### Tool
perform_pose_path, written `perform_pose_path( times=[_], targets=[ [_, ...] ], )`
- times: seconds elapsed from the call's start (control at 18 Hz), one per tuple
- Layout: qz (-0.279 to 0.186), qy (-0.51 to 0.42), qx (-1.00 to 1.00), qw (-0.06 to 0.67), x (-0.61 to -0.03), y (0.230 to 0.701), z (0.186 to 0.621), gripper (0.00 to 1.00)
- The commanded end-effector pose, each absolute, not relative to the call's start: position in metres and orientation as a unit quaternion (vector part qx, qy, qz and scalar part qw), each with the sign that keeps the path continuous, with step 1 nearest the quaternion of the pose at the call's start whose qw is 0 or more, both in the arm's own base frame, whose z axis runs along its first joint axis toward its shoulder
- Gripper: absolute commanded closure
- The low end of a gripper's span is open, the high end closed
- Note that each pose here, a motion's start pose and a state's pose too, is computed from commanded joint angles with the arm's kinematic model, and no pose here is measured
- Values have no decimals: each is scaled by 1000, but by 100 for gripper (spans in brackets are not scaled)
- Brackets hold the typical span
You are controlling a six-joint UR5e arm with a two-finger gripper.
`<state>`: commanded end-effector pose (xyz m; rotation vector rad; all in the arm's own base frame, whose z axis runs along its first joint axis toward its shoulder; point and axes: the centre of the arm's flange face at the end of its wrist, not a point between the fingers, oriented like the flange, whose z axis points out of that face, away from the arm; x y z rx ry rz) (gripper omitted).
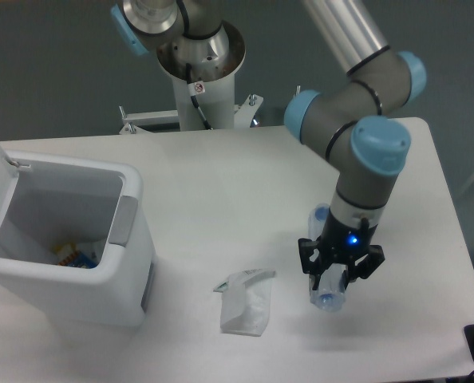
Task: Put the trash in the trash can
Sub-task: 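Lift the gripped bottle up off the table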
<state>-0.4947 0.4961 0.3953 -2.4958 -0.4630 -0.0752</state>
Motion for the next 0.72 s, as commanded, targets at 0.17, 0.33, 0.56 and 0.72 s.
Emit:
perform_pose_path(
  times=[0.17,0.33,0.56,0.72],
  targets=[
    [-27,-161,-927,337,-485,502,439,49],
    [-44,-154,-909,385,-476,506,480,49],
    [-66,-148,-887,433,-463,509,527,49],
    [-89,-130,-874,460,-450,510,546,49]
  ],
)
